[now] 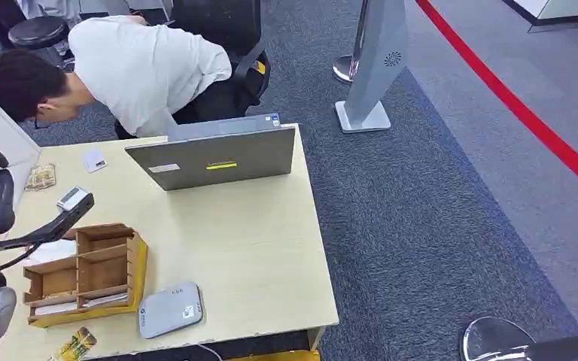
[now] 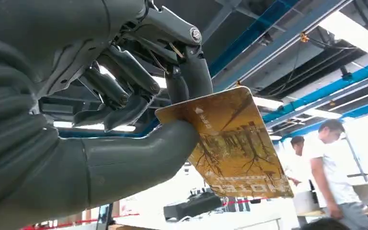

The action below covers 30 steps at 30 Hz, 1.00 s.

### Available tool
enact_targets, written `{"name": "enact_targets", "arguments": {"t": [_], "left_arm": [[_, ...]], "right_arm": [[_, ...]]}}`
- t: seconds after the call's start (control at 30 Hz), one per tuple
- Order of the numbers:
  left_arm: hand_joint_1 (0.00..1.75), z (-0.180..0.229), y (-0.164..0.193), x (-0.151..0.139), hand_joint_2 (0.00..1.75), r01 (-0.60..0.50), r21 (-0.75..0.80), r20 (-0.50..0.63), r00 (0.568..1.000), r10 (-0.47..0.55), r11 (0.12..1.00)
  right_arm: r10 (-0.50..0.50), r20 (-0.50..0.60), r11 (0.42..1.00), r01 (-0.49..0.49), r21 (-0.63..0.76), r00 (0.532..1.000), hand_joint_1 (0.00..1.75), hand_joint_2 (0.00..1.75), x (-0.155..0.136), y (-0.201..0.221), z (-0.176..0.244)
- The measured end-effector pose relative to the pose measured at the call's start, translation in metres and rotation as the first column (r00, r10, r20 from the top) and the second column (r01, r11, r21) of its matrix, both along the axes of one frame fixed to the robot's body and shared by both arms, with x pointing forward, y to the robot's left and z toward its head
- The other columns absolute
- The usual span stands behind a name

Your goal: Pass the card to the sensor for recognition and then transmit it.

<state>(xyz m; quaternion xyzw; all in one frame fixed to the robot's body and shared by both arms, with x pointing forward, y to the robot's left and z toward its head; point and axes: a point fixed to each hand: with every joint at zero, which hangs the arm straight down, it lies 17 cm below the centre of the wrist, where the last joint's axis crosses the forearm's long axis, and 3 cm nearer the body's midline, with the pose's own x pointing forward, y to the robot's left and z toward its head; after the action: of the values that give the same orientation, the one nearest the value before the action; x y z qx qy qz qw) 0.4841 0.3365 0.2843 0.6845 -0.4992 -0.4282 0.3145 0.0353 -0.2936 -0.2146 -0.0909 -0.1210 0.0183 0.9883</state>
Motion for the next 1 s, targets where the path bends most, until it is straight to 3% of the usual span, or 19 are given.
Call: {"name": "enact_targets", "arguments": {"t": [0.33, 1.0], "left_arm": [[1.75, -0.02, -0.008, 0.02, 1.75, 0.016, -0.02, -0.001, 1.0, -0.016, 1.0], [1.75, 0.007, -0.01, 0.036, 1.75, 0.006, -0.033, 0.017, 1.0, -0.006, 0.999]], "right_arm": [[-0.002, -0.039, 1.0, 0.002, 0.002, 0.999, 0.0, 1.75, -0.012, -0.002, -0.012], [-0.022, -0.084, 1.0, 0.022, 0.005, 0.996, 0.0, 1.75, -0.024, -0.002, -0.018]]}}
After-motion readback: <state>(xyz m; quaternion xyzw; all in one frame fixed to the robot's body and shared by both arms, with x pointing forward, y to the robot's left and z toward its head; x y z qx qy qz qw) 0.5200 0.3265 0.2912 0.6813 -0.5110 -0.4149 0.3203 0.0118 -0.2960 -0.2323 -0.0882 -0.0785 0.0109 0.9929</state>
